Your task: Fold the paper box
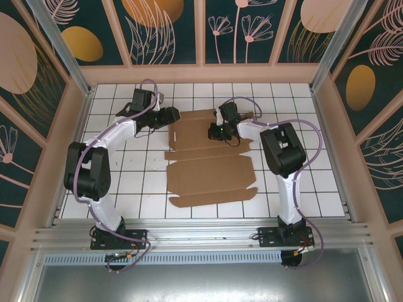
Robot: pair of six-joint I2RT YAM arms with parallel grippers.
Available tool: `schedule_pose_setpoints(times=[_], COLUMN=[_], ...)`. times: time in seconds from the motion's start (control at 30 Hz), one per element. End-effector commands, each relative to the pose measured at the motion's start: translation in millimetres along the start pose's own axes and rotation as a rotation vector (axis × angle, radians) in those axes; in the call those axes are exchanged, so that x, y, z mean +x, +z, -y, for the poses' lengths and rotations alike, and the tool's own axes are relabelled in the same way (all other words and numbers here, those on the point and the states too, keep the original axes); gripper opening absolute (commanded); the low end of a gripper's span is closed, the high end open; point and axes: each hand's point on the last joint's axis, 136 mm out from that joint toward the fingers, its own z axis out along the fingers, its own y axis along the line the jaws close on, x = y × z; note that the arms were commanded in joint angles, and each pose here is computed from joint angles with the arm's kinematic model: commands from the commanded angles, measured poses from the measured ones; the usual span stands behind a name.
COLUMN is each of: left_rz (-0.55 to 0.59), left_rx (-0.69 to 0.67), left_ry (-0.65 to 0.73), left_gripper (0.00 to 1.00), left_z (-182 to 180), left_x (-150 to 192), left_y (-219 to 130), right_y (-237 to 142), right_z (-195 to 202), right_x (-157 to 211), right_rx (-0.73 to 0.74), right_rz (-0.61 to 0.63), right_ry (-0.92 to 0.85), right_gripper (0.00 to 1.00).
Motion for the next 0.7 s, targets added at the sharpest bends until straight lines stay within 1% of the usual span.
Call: schedule_pose_setpoints(times=[0.0, 0.1, 0.17, 0.23, 0.27, 0.33, 0.37, 0.43, 0.5, 0.53, 0.67], left_rz=[0.078, 0.122, 0.125, 0.081, 0.057, -0.015, -0.048, -0.132, -0.186, -0.209, -0.266], left_rx=[-0.024, 0.059, 0.103, 0.153, 0.156, 0.138, 0.132, 0.111, 0.101, 0.083, 0.004], left_ry=[0.066, 0.057, 0.025, 0.007, 0.006, -0.001, -0.007, -0.042, -0.072, -0.077, -0.073], left_gripper=[0.61, 0.59, 0.55, 0.49, 0.46, 0.37, 0.31, 0.14, 0.01, 0.00, 0.00], left_z=[17.5, 42.6, 52.3, 65.7, 70.4, 73.0, 71.7, 58.6, 47.6, 40.6, 16.5], left_x=[-22.1, -30.8, -30.3, -14.5, -4.2, 26.2, 40.6, 73.7, 96.1, 105.7, 123.6], left_y=[-32.5, -50.6, -53.2, -42.1, -34.3, -9.9, 2.1, 32.8, 52.1, 60.6, 80.4], right_y=[-16.9, -41.0, -53.8, -62.1, -63.8, -66.6, -66.6, -63.1, -57.0, -53.3, -39.9], right_z=[6.5, -2.9, 0.3, 13.2, 20.9, 38.5, 45.5, 56.2, 61.1, 63.5, 72.3], right_x=[10.8, -15.8, -33.2, -45.3, -49.0, -55.5, -57.2, -57.9, -55.8, -54.3, -44.9], right_rx=[0.033, 0.015, 0.022, 0.045, 0.057, 0.085, 0.098, 0.118, 0.136, 0.146, 0.191], right_rz=[-0.045, 0.029, 0.066, 0.083, 0.085, 0.087, 0.086, 0.073, 0.056, 0.046, 0.003], right_ry=[0.052, 0.038, 0.044, 0.059, 0.070, 0.091, 0.095, 0.100, 0.091, 0.088, 0.065], right_gripper=[0.06, 0.08, 0.10, 0.12, 0.13, 0.13, 0.12, 0.07, 0.03, 0.01, 0.00])
